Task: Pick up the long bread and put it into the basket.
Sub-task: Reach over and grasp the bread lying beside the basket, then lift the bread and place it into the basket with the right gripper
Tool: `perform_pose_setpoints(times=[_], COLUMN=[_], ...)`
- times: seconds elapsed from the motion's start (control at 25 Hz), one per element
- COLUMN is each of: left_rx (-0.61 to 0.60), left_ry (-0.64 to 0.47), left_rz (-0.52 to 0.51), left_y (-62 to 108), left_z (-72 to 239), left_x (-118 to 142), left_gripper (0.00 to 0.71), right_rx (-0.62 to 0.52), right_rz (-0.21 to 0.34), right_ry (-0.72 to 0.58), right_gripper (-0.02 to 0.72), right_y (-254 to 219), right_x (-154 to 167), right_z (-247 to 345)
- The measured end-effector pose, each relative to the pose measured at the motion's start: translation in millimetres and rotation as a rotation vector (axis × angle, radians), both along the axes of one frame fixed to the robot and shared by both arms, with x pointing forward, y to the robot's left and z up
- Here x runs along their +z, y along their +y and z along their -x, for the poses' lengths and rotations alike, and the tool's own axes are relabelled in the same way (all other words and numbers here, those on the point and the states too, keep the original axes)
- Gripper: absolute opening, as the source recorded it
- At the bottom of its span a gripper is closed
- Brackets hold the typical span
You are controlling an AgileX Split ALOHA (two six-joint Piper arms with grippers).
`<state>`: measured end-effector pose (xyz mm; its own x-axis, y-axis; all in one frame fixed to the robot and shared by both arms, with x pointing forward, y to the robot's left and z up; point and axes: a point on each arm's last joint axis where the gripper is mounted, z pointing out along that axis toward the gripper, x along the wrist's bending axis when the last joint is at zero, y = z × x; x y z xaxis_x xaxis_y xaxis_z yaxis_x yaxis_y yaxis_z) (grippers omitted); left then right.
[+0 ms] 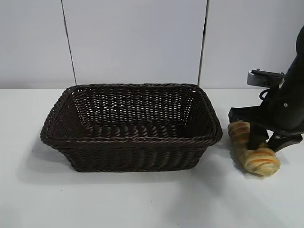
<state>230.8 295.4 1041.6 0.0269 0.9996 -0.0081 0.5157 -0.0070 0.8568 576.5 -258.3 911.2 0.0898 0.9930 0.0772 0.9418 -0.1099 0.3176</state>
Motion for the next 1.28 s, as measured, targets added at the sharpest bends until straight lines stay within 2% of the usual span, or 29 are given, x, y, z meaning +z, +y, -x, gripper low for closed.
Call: perform_pose_setpoints(times=[0.16,0.44,0.6,0.84,1.16,1.28], left_rx=[0.000,0.000,0.000,0.000,0.000,0.000], left_ry=[0.000,0.000,0.000,0.000,0.000,0.000], left_rz=[0.000,0.000,0.000,0.000,0.000,0.000], left_y=[0.0,0.0,0.0,0.0,0.0,0.0], left_z=[0.0,0.0,0.0,0.0,0.0,0.0], left_x=[0.0,0.0,0.0,0.0,0.0,0.0], left_gripper=[0.685,0.685,0.685,0.685,0.685,0.685], right_rx=[0.002,0.002,0.008,0.043,0.288,0.438], right_rz=[-0.004,-0.019,-0.021,-0.069,-0.103,-0.066], right_ry=[-0.059,-0.177,-0.208,-0.223,-0.177,-0.199], right_gripper=[0.043,0.043,0.043,0.043,0.043,0.041], right_y=[-1.3,-1.0,-0.1,17.7,114.5,146.6], right_x=[35.3,125.5,153.3,160.9,140.4,136.5], right_z=[6.4,5.1,-1.8,-1.9,-4.0,-11.1])
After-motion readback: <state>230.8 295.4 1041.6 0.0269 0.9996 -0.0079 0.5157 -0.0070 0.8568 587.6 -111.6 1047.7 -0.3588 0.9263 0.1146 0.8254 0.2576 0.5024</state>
